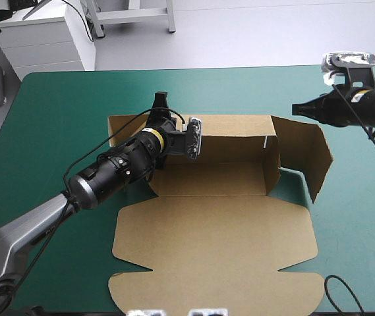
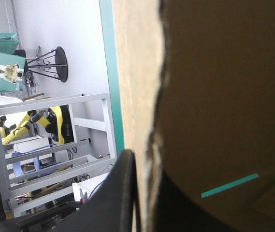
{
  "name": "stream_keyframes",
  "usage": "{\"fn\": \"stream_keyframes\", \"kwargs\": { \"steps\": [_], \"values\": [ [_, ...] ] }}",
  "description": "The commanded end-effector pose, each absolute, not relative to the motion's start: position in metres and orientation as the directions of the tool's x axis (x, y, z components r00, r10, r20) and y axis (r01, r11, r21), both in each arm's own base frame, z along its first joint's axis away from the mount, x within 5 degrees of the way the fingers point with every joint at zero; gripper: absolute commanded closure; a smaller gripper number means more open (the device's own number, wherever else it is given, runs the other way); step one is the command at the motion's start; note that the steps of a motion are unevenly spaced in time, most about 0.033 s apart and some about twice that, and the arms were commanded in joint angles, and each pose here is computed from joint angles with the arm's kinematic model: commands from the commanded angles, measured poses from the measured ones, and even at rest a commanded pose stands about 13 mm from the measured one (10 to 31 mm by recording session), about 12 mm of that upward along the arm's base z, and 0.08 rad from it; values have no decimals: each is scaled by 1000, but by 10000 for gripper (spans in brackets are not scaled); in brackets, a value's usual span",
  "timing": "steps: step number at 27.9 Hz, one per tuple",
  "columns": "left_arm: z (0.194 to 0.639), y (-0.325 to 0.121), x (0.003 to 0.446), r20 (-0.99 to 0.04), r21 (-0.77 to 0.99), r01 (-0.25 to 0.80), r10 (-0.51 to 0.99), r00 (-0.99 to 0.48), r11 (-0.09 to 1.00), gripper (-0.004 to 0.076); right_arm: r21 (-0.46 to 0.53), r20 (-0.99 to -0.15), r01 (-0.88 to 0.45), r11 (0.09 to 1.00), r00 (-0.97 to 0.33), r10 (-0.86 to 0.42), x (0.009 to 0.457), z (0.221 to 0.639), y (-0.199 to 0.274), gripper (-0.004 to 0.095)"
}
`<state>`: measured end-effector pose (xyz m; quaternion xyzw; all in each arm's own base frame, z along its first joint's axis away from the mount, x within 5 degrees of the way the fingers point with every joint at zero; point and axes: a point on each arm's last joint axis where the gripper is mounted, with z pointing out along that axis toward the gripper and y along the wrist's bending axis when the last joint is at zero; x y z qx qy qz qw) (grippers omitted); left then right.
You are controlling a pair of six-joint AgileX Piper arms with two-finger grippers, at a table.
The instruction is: Fold the box
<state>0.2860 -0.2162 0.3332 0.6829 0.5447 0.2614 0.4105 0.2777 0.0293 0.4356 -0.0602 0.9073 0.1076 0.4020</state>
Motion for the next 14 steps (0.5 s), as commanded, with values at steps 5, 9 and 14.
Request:
{"fn": "stream_keyframes", "kwargs": {
  "steps": [5,9,14],
  "values": [
    [342,-209,281,-148,847,532,966,214,12,731,187,-737,-168,968,-675,25,329,433,32,925],
    [342,-209,281,-150,846,533,965,213,14,731,202,-684,-146,968,-729,32,355,412,33,926],
    [341,-208,281,-152,842,538,967,203,20,731,202,-590,-116,973,-807,27,378,378,33,926]
  ]
}}
